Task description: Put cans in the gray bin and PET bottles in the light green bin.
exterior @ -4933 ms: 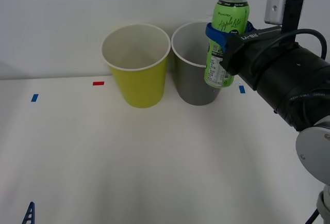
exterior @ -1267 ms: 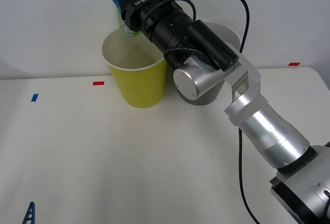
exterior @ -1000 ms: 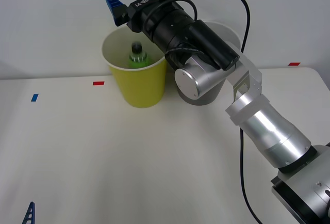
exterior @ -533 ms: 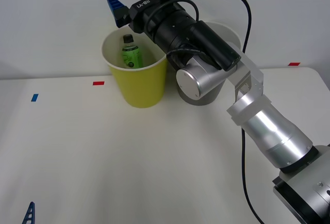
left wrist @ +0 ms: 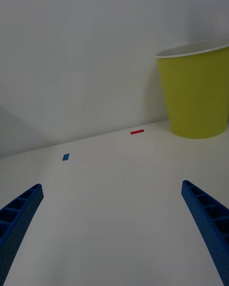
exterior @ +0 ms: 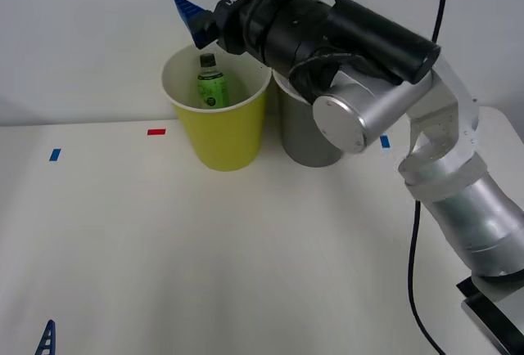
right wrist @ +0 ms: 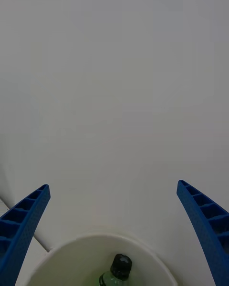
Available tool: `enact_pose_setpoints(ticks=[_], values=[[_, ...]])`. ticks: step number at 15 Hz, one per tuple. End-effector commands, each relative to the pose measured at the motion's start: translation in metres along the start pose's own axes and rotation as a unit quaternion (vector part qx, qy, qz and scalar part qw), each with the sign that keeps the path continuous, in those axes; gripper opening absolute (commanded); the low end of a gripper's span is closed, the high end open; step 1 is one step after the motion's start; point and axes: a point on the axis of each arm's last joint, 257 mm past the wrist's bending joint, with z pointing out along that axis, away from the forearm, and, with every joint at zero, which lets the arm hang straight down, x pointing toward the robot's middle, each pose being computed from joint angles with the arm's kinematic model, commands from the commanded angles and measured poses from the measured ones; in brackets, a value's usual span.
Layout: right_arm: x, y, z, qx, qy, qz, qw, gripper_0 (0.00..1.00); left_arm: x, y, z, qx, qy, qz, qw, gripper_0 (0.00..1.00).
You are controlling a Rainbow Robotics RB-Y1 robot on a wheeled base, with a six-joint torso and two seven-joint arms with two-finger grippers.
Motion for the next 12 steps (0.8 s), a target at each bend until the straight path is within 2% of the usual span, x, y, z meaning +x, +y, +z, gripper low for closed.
enact_pose_setpoints(ticks=[1,3,5,7,8,10,12], values=[[-0.008,-0.007,-0.043,0.019,0.019,0.013,0.9995,0.90,0.000,0.000,0.000,0.000,0.000,0.000,1.0000,1.00],[-0.006,-0.013,-0.065,0.032,0.015,0.027,0.9990,0.90,0.000,0.000,0.000,0.000,0.000,0.000,1.0000,1.00],[-0.008,-0.030,-0.087,0.056,0.009,0.036,0.9978,0.90,0.000,0.000,0.000,0.000,0.000,0.000,1.0000,1.00],[-0.005,-0.045,-0.114,0.083,0.032,0.044,0.9951,0.90,0.000,0.000,0.000,0.000,0.000,0.000,1.0000,1.00],[-0.005,-0.055,-0.129,0.101,0.046,0.044,0.9929,0.90,0.000,0.000,0.000,0.000,0.000,0.000,1.0000,1.00],[0.002,-0.076,-0.152,0.119,0.055,0.069,0.9889,0.90,0.000,0.000,0.000,0.000,0.000,0.000,1.0000,1.00],[0.018,-0.105,-0.174,0.153,0.064,0.088,0.9822,0.90,0.000,0.000,0.000,0.000,0.000,0.000,1.0000,1.00]])
